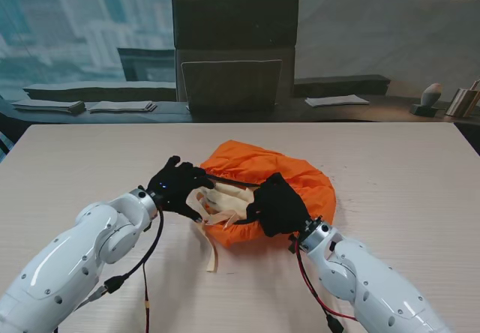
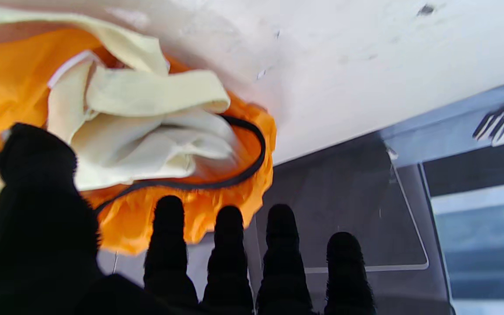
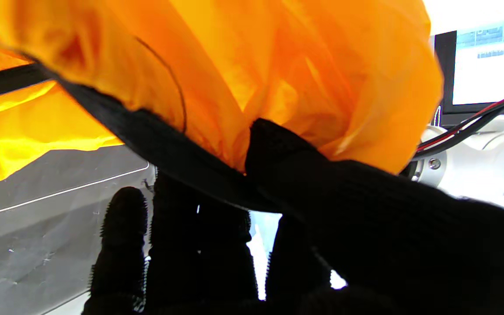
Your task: Fit a rain cover over a backpack
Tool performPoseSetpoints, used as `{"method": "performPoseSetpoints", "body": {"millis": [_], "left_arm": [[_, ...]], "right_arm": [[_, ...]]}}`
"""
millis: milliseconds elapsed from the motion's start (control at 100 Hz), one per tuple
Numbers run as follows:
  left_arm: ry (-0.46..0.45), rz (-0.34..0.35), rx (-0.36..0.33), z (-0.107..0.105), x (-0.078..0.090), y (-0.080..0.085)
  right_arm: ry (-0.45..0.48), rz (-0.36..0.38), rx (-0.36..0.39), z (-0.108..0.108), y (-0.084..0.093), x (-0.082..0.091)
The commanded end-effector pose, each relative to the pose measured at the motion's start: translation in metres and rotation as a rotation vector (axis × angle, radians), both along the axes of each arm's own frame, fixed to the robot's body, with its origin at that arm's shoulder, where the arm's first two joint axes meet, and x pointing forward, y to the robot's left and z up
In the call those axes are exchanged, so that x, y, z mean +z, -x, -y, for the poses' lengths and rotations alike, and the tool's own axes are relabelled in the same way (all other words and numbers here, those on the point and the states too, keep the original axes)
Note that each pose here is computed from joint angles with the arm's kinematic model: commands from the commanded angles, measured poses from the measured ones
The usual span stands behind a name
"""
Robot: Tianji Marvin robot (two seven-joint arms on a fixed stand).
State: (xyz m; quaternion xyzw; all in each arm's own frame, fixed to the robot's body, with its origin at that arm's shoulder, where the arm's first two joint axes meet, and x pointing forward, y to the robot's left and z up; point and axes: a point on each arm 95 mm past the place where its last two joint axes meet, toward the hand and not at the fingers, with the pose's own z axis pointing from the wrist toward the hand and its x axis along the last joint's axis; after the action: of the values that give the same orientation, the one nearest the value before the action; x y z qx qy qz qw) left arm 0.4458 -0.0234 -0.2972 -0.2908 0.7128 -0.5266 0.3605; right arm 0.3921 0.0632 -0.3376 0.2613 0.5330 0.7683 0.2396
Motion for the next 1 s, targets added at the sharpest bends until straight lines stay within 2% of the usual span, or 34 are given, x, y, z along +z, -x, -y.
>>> {"method": "performPoseSetpoints", "body": {"millis": [0,100,230,340,470,600,670,840,930,990], "left_arm": [[0.018,-0.016,-0.017,-0.002,-0.005,0.008],[0.014,0.027,0.008,-0.008,-0.005,0.018],[-0.02,0.034,0.11,-0.02,-0.01,0.023],[-0.056,-0.037,0.174,-0.028,-0.019,0.02],[-0.006,-0.172,0.215,-0.026,-0.033,0.006],[0.071,-0.288,0.226,-0.013,-0.043,-0.005],[0.095,-0.309,0.23,-0.006,-0.048,-0.01],[0.063,-0.33,0.23,0.004,-0.057,-0.018],[0.037,-0.321,0.227,0.008,-0.061,-0.021],[0.053,-0.316,0.23,0.012,-0.064,-0.024]], "right_arm": [[0.001,-0.012,0.014,-0.004,0.004,-0.001],[-0.002,-0.007,0.019,-0.004,0.005,0.001],[-0.006,-0.011,0.02,-0.004,0.006,0.001],[-0.009,-0.014,0.025,-0.004,0.008,0.002],[-0.011,-0.018,0.036,-0.006,0.011,0.002],[0.0,-0.021,0.038,-0.008,0.012,0.0],[0.003,-0.022,0.034,-0.007,0.011,-0.001],[-0.003,-0.023,0.025,-0.007,0.009,-0.001],[-0.002,-0.024,0.025,-0.007,0.009,-0.001],[-0.002,-0.023,0.025,-0.007,0.009,-0.001]]}}
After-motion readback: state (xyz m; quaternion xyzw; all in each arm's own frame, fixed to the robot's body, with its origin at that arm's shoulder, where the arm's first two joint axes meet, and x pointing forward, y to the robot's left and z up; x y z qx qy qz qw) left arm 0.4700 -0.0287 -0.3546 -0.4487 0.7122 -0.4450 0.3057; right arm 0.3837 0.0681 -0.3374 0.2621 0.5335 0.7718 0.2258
